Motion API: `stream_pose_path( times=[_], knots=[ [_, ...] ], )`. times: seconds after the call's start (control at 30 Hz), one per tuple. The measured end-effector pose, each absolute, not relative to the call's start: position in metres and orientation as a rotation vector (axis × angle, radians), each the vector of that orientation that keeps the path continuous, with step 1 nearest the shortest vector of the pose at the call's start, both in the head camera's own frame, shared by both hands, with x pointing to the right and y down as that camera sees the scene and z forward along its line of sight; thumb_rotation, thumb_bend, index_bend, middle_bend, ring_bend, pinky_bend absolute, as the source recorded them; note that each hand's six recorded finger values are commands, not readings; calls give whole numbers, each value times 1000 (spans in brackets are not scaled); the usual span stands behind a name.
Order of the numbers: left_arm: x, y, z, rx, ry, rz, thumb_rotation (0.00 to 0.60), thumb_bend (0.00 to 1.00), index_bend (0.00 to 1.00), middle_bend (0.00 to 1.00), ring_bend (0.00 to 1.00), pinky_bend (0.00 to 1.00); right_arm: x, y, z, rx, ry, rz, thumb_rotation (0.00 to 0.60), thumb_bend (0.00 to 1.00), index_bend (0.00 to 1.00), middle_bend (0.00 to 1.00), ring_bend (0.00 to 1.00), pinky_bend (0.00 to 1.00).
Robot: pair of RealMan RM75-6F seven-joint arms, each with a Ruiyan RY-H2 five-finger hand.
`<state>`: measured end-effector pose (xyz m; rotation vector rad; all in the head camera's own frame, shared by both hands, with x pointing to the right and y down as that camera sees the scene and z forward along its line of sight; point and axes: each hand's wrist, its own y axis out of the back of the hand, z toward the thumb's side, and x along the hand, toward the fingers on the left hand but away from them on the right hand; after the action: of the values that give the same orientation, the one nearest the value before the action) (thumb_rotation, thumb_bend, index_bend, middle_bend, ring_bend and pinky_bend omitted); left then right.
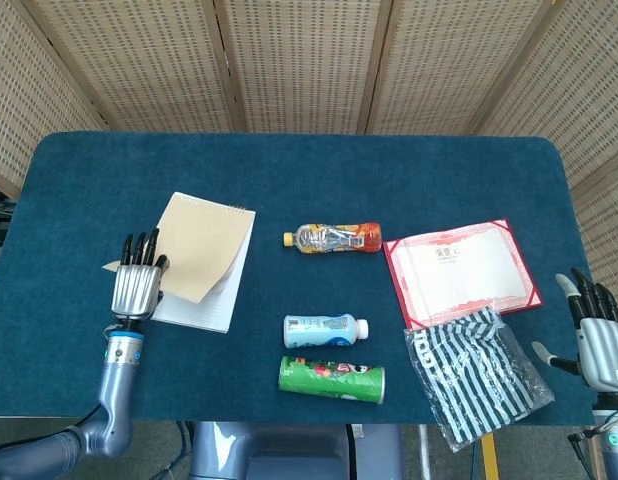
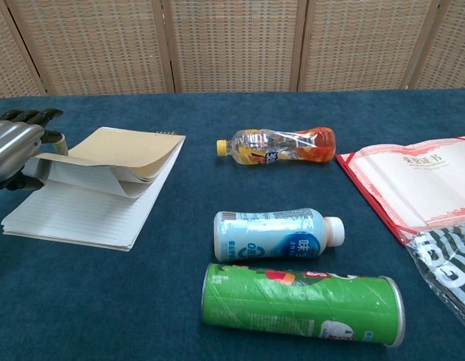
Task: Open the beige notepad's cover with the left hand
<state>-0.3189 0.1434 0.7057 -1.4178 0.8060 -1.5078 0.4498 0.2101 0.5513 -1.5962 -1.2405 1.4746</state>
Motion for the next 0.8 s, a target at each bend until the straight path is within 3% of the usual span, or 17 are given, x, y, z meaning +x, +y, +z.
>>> stream_pose_path(
  times=[0.8],
  knots=[
    [-325,191,682,-1458,766,-1486,600,717,784,0,0,0,452,210,548,-1595,-1254,1470,600,207,27,0,0,0]
  ],
)
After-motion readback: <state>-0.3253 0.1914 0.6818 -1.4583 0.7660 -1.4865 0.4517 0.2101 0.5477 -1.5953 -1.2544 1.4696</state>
